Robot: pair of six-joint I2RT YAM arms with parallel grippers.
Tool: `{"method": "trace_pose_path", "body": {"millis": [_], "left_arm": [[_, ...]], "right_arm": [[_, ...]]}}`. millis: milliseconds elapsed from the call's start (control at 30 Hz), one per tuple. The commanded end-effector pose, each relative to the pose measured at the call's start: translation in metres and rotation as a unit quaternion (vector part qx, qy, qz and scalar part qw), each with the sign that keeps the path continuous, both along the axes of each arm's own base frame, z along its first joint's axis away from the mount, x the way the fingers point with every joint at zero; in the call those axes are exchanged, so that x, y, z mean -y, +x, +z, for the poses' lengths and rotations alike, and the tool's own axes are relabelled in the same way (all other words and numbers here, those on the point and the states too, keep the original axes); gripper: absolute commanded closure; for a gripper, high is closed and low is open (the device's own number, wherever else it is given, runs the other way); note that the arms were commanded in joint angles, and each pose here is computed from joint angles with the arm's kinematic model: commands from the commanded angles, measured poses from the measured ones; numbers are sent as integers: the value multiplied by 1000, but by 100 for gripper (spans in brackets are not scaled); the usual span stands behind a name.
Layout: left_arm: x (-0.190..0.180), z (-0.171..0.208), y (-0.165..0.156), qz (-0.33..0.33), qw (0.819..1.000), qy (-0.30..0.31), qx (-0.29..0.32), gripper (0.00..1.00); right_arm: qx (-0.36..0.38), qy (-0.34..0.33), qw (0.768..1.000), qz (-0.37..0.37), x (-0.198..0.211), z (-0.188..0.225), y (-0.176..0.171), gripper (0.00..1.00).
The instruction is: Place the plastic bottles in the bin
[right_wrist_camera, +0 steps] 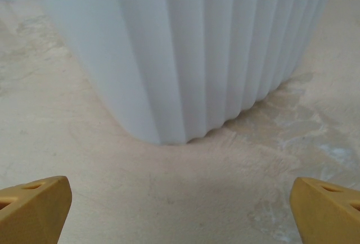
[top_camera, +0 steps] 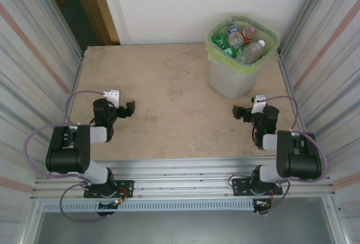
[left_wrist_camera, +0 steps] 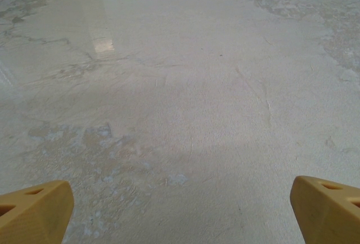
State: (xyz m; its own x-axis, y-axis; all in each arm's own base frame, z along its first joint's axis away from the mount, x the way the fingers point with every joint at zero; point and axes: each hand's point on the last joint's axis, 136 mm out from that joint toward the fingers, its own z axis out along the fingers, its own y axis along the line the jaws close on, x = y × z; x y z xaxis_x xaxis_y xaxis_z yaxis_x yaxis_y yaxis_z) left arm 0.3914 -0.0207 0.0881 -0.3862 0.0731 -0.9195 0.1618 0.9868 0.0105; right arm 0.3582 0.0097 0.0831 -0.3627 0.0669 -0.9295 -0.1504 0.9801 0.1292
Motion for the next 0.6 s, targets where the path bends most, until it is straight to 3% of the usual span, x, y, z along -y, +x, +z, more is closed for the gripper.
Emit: {"method": "trace_pose_path", "body": {"millis": [0,200,400,567], "left_arm": [[0,4,3,4,1000,0,6,1],[0,4,3,4,1000,-1,6,1],[0,4,3,3,1000,-1,5,1],[0,4,3,4,1000,-1,6,1]], "right_arm": [[36,26,999,-8,8,20,11,2],[25,36,999,-30,18,10,19,2],[-3,29,999,12,2,6,29,2],[-11,21,1000,6,3,5,30,2]]}}
